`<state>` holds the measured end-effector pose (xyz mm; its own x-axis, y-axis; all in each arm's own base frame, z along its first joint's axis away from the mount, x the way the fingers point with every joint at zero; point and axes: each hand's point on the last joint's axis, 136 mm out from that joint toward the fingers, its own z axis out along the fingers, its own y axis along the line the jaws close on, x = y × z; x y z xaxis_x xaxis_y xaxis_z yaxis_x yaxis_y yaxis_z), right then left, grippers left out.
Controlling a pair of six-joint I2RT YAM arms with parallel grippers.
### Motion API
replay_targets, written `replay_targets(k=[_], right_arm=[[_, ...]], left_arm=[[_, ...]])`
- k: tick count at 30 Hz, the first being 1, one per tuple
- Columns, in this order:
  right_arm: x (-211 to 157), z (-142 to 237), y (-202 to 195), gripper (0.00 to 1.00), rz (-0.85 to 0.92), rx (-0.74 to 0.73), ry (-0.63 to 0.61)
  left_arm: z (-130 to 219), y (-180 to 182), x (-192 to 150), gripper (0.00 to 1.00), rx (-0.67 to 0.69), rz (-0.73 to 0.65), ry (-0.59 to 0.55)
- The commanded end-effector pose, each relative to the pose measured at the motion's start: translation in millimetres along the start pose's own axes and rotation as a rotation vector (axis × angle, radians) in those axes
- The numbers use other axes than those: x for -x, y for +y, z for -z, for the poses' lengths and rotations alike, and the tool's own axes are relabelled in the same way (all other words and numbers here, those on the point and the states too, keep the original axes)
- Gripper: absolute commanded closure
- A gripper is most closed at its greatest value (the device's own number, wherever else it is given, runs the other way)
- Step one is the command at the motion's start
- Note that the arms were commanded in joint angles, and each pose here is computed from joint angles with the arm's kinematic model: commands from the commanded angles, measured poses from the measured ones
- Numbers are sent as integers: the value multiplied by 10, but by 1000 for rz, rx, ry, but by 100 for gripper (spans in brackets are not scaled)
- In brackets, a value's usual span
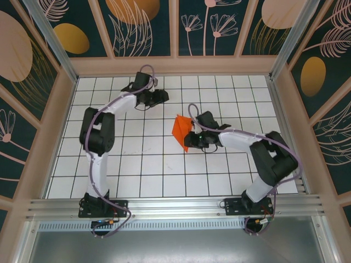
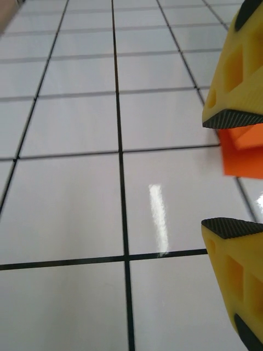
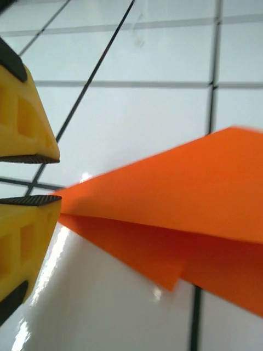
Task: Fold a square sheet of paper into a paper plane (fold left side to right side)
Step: Fourth fold the wing at the center of the table, then turn over the paper at the center of the table.
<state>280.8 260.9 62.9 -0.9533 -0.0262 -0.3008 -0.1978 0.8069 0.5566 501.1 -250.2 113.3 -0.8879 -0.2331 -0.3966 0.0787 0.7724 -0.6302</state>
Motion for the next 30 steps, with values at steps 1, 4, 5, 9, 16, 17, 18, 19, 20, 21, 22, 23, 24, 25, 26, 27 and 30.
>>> replay_targets(k=[1,4,5,9,16,17,18,19,20,21,22,23,24,25,26,27,30], right_arm=[[416,462,107,66,20,44,-175],[572,691,-86,60,-13,26,-266],[611,754,-159,60,-32,25,-293],[681,914,-323,57,-96,84,-374],[590,925,-443,54,-149,115,-403],[582,930,-455,54,-151,114,-406],[579,939,-459,54,-151,114,-409],[579,950,-470,54,-153,112,-412],[574,954,-476,54,-155,112,-411],[576,961,-489,53,-155,109,-413],[576,966,-495,53,-156,108,-414],[573,968,-507,53,-158,106,-415],[572,973,-513,53,-160,106,-416],[570,980,-519,53,-161,108,-418],[568,984,-526,54,-164,110,-419],[564,986,-532,53,-164,108,-419],[553,993,-559,54,-170,105,-420]], left_arm=[[303,-234,-61,51,-77,-45,-52],[365,-264,-354,51,-149,0,-20],[359,-281,-452,51,-169,8,-7],[196,-321,-850,51,-191,21,77],[-255,-318,-1257,57,-186,59,175],[-310,-288,-1291,57,-174,65,187],[-351,-269,-1312,58,-167,69,194],[-392,-251,-1340,58,-160,72,205],[-433,-226,-1358,58,-147,75,214],[-462,-214,-1371,58,-141,77,221],[-493,-210,-1383,58,-139,76,227],[-524,-199,-1399,58,-135,79,234],[-543,-203,-1399,58,-134,79,237],[-570,-198,-1407,58,-133,80,242],[-594,-196,-1416,58,-132,82,247],[-611,-199,-1416,58,-135,83,250],[-654,-249,-1407,59,-146,78,256]])
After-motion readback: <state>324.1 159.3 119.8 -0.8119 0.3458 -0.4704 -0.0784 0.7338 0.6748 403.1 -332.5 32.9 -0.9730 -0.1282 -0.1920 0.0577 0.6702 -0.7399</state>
